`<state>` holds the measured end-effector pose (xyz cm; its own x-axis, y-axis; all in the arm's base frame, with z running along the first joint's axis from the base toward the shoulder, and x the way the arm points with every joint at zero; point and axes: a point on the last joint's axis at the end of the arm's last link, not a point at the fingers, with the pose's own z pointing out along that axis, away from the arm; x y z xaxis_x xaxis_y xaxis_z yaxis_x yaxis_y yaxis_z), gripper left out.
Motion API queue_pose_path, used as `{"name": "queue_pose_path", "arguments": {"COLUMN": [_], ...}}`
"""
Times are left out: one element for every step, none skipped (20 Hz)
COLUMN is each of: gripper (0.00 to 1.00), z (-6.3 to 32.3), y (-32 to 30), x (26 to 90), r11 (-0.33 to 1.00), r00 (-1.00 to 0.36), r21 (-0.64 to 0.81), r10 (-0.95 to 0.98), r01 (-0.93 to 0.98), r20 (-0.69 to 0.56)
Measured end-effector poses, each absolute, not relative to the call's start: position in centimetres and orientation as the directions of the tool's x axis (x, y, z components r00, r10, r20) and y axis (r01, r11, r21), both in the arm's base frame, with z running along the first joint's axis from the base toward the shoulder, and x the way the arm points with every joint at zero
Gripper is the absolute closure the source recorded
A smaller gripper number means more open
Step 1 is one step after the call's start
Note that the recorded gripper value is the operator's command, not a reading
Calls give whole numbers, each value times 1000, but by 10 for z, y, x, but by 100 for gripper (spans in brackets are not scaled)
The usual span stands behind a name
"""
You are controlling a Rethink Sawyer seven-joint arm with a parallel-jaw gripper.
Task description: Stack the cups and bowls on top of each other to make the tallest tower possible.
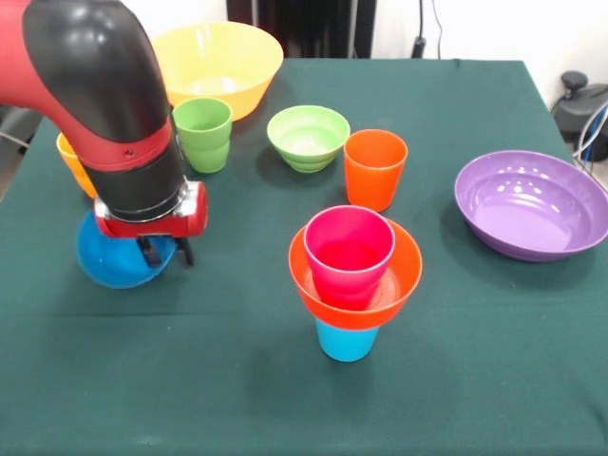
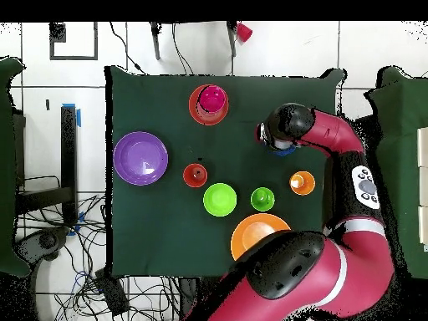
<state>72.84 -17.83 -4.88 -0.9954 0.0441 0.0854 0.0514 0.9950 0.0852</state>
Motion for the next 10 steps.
{"name": "queue_pose_path", "arguments": {"gripper": [100, 100, 100, 100, 100, 100, 100, 100, 100, 100], "z": [-41, -35, -23, -20, -16, -14, -13, -13, -13, -14], "y": [-184, -188, -197, -199, -202, -203, -204, -205, -205, -204], "x": [732, 736, 743, 745, 749, 751, 752, 753, 754, 754], "r11": [995, 996, 996, 996, 997, 997, 997, 997, 997, 997], "r00": [-996, -997, -997, -998, -998, -998, -998, -998, -998, -998], "r21": [78, 72, 60, 56, 52, 49, 48, 46, 46, 46], "r10": [49, 53, 60, 62, 64, 65, 66, 67, 67, 67], "r01": [55, 57, 62, 64, 65, 66, 67, 68, 68, 68], "r20": [74, 64, 40, 34, 26, 20, 17, 13, 13, 13]}}
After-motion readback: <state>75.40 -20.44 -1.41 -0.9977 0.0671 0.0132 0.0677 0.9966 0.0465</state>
